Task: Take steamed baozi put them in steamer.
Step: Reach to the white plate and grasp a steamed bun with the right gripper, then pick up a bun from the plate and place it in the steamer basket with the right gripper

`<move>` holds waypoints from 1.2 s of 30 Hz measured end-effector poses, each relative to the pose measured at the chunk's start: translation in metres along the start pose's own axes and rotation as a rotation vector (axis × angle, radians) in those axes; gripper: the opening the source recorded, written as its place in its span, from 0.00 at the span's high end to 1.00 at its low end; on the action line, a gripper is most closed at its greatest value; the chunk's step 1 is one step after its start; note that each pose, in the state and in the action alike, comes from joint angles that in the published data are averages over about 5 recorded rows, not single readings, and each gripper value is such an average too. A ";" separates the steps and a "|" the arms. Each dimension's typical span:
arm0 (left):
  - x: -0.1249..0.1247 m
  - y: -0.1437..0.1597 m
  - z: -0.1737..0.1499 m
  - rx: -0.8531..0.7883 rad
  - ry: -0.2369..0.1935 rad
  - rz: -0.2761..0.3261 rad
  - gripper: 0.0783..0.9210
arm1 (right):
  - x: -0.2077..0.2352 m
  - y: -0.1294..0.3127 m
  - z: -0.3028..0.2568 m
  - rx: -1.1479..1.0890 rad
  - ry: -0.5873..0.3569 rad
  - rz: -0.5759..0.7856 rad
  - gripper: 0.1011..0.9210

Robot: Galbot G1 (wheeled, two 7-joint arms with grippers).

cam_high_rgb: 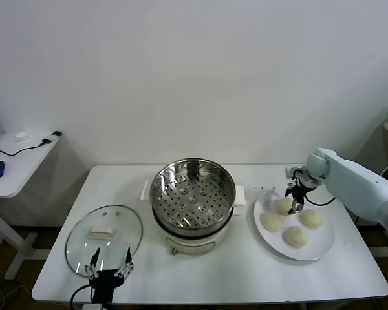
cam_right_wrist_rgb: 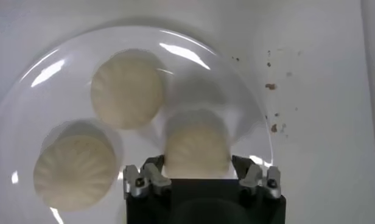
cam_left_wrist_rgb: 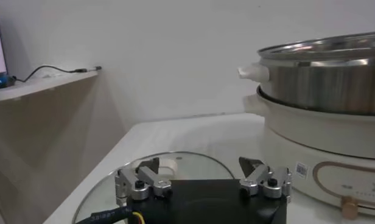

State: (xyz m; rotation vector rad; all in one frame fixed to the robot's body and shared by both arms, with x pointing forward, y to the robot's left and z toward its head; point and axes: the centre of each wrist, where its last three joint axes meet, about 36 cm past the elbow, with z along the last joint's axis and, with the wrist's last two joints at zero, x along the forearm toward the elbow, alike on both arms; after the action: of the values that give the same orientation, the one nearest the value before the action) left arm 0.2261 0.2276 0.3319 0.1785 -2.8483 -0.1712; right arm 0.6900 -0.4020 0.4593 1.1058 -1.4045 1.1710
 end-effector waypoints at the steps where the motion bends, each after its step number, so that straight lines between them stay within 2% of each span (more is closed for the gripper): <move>1: 0.000 0.000 0.000 -0.001 0.000 0.000 0.12 | 0.000 0.000 0.000 0.000 -0.001 0.000 0.29; 9: 0.003 -0.001 -0.003 -0.003 0.002 -0.005 0.12 | 0.016 -0.004 -0.001 0.025 -0.011 -0.004 0.32; 13: 0.005 0.000 -0.004 -0.005 -0.001 -0.005 0.12 | 0.048 -0.012 -0.006 0.069 -0.025 0.009 0.32; 17: 0.006 -0.001 -0.007 -0.004 -0.010 0.000 0.12 | 0.100 -0.024 -0.029 0.158 -0.060 0.035 0.31; 22: 0.006 -0.003 -0.011 0.000 -0.018 0.009 0.12 | 0.176 -0.030 -0.085 0.347 -0.115 0.093 0.31; 26: 0.005 -0.005 -0.013 0.001 -0.022 0.013 0.12 | 0.220 -0.016 -0.149 0.552 -0.169 0.118 0.31; 30: 0.006 -0.006 -0.014 0.000 -0.021 0.015 0.12 | 0.236 0.012 -0.214 0.779 -0.205 0.119 0.31; 36: 0.008 -0.006 -0.014 -0.007 -0.017 0.017 0.12 | 0.227 0.043 -0.284 1.115 -0.203 0.136 0.31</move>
State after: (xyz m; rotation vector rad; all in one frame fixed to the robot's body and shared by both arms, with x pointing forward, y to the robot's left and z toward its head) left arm 0.2229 0.2193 0.3465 0.1519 -2.8652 -0.1803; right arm 0.6533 -0.1290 0.7008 1.9297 -0.9175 2.0808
